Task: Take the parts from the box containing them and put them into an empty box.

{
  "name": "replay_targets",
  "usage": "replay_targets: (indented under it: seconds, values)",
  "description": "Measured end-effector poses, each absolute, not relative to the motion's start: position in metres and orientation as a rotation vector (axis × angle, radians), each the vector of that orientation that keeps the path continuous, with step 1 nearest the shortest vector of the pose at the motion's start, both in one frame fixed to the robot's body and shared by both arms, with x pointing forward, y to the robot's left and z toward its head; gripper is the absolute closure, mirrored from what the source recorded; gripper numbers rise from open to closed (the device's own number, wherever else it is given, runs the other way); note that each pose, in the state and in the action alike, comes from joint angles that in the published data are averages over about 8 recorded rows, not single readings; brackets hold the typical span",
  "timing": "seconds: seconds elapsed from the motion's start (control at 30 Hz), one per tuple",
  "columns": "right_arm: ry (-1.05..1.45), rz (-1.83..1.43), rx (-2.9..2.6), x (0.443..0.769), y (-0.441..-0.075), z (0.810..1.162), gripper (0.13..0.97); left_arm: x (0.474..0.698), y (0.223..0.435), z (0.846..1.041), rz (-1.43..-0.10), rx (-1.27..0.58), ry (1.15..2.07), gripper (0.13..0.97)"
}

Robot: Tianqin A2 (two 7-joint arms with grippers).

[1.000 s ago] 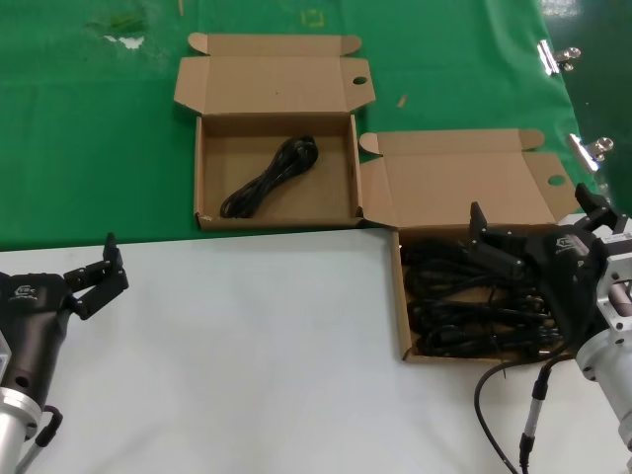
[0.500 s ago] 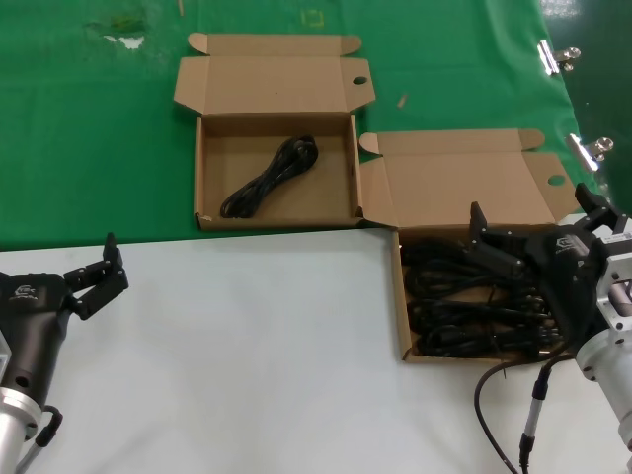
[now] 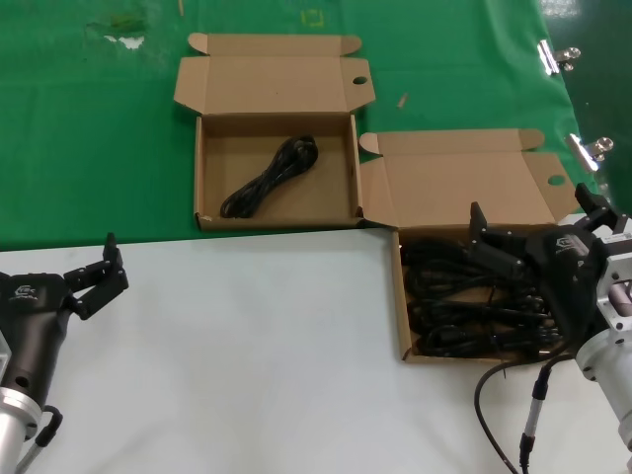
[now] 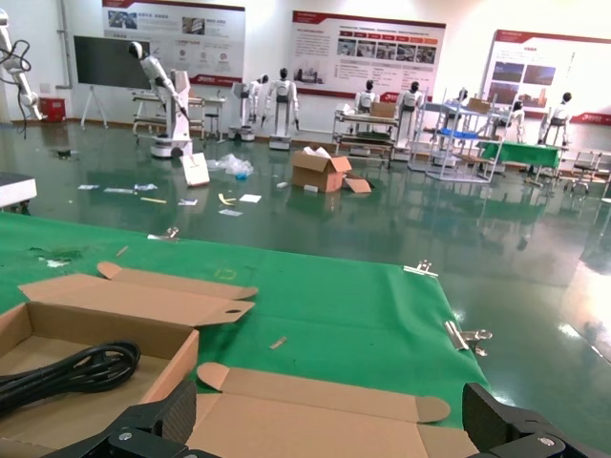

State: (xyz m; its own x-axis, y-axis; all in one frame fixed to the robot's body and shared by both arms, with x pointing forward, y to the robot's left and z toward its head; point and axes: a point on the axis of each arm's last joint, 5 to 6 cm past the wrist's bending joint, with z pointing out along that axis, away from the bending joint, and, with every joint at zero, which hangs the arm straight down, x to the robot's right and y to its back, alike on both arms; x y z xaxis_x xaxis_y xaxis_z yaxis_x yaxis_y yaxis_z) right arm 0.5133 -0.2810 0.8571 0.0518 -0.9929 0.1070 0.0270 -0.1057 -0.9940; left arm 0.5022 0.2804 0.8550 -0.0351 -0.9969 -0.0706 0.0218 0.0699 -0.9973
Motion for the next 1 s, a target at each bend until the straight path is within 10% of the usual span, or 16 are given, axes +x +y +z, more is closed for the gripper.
replay_targets:
  seconds: [1.0]
  values:
    - [1.100,-1.258,-1.294,0.5133,-0.2810,0.8571,0.130,0.5022,0.2804,0.8550,-1.193,-1.125,1.253,0.132]
